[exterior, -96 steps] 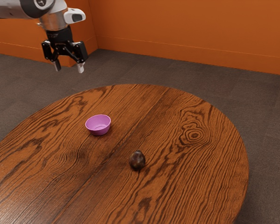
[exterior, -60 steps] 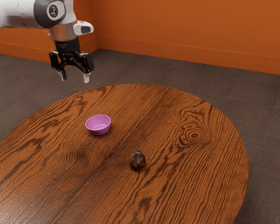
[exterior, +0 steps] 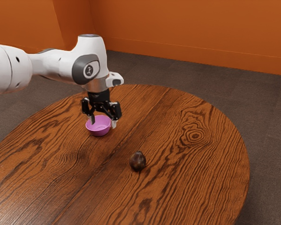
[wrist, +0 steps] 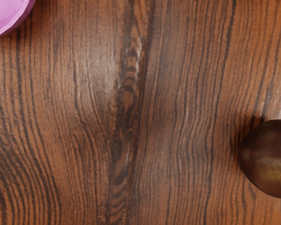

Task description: Place the pear in the bowl.

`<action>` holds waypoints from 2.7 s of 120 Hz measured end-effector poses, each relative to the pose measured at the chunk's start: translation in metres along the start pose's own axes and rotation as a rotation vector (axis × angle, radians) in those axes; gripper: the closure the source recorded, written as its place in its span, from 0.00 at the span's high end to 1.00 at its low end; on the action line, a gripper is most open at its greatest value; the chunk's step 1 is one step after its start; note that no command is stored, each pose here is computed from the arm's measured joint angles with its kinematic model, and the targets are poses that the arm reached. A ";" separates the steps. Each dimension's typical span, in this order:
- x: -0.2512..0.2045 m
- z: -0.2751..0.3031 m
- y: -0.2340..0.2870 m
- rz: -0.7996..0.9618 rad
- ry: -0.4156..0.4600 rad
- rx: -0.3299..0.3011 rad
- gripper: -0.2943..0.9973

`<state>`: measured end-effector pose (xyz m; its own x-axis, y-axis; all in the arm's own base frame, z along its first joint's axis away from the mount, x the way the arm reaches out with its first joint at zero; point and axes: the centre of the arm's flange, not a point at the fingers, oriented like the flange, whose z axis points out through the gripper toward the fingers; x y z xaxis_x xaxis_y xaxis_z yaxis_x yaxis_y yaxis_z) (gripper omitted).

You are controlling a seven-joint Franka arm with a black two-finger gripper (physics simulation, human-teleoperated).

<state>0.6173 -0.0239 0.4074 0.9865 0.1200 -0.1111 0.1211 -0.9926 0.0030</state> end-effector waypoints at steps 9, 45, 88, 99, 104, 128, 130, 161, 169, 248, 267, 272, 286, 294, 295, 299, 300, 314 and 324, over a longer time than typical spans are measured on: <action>0.003 0.004 0.019 0.020 0.038 -0.002 0.76; -0.009 0.036 0.077 0.069 0.077 -0.049 0.76; -0.001 0.094 0.111 0.106 0.097 -0.035 0.76; 0.005 0.108 0.113 0.116 0.104 -0.027 0.76; 0.007 0.112 0.113 0.120 0.106 -0.024 0.76; 0.011 0.144 0.113 0.132 0.096 -0.022 0.76; 0.012 0.145 0.113 0.132 0.096 -0.022 0.76; 0.014 0.154 0.114 0.138 0.101 -0.036 0.76; 0.015 0.154 0.114 0.138 0.102 -0.040 0.75; 0.010 0.152 0.107 0.149 0.049 -0.041 0.60; 0.009 0.146 0.105 0.149 0.039 -0.041 0.56; 0.009 0.143 0.103 0.148 0.038 -0.041 0.55; 0.015 0.118 0.092 0.136 0.052 -0.046 0.52; 0.030 0.093 0.073 0.117 0.074 -0.050 0.51; 0.032 0.090 0.069 0.114 0.076 -0.050 0.51; 0.039 0.078 0.055 0.102 0.084 -0.048 0.51; 0.040 0.076 0.052 0.099 0.084 -0.047 0.51; 0.055 0.050 0.011 0.074 0.077 -0.031 0.50; 0.066 0.038 -0.026 0.044 0.058 -0.011 0.50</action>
<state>0.6748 0.0096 0.3623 0.9956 0.0773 -0.0531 0.0783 -0.9968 0.0176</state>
